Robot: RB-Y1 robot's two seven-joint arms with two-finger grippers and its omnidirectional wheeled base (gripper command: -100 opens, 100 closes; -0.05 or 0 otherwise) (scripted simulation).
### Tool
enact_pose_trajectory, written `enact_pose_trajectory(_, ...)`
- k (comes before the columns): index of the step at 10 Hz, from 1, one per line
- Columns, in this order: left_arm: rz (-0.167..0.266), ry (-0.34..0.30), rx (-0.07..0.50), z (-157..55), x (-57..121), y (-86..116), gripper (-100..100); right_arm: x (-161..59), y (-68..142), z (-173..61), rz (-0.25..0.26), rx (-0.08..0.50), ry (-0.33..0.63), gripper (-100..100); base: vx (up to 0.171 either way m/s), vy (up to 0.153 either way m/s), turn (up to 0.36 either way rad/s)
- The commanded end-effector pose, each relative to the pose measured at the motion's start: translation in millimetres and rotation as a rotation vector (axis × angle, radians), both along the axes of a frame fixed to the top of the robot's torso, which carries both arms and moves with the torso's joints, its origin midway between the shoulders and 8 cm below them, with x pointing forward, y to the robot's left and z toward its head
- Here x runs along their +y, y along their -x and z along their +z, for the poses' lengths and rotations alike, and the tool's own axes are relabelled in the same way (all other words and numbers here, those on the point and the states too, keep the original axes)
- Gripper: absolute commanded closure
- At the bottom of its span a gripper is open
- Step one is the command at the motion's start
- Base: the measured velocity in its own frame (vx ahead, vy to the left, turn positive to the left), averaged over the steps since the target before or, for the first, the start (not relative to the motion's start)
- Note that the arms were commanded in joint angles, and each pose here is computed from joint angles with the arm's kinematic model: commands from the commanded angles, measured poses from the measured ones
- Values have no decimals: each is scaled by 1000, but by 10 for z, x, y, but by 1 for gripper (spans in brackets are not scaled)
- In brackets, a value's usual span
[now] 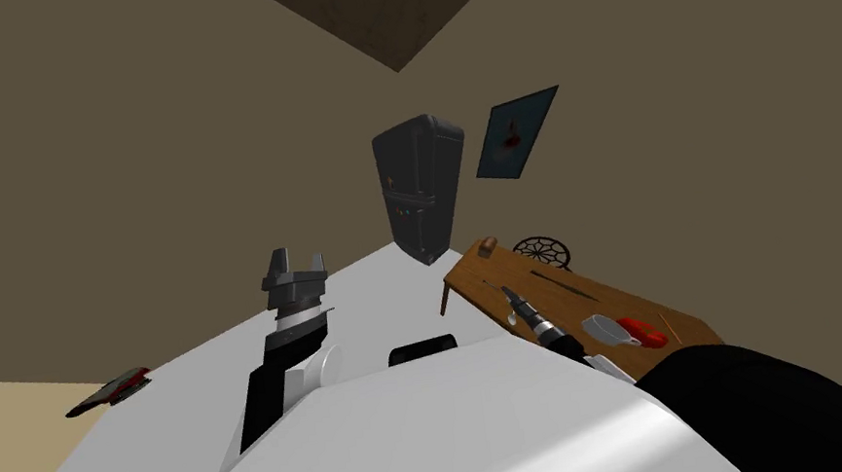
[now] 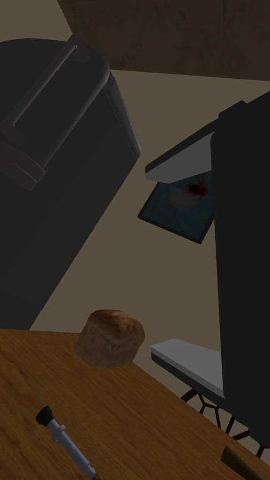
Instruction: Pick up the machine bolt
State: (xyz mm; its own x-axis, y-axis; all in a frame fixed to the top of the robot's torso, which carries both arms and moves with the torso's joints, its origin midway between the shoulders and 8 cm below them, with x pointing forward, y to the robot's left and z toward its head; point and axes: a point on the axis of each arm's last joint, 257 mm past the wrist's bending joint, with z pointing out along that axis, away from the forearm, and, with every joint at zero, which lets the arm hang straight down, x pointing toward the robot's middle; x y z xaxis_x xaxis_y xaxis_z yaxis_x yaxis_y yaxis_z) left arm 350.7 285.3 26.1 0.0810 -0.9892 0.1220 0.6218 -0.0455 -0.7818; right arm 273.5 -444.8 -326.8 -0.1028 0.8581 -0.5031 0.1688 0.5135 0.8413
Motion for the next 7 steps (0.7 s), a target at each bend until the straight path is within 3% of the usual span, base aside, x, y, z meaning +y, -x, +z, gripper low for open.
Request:
enact_pose_trajectory(1, 0, 0, 0, 0, 0, 0, 0, -135, 219, -221, 8, 81, 45, -100, 26, 9, 301)
enact_pose_trajectory(3, 0, 0, 0, 0, 0, 0, 0, -281, 430, -432, 13, 158, 84, -100, 40, 0, 363)
enact_pose_trajectory(5, 0, 0, 0, 0, 0, 0, 0, -523, 815, -733, 32, 291, 151, -100, 42, -8, 440)
enact_pose_trajectory(6, 0, 0, 0, 0, 0, 0, 0, -540, 859, -778, 34, 306, 160, -100, 35, -16, 219)
enact_pose_trajectory(7, 0, 0, 0, 0, 0, 0, 0, -605, 998, -862, 59, 357, 194, -100, 29, -11, 388)
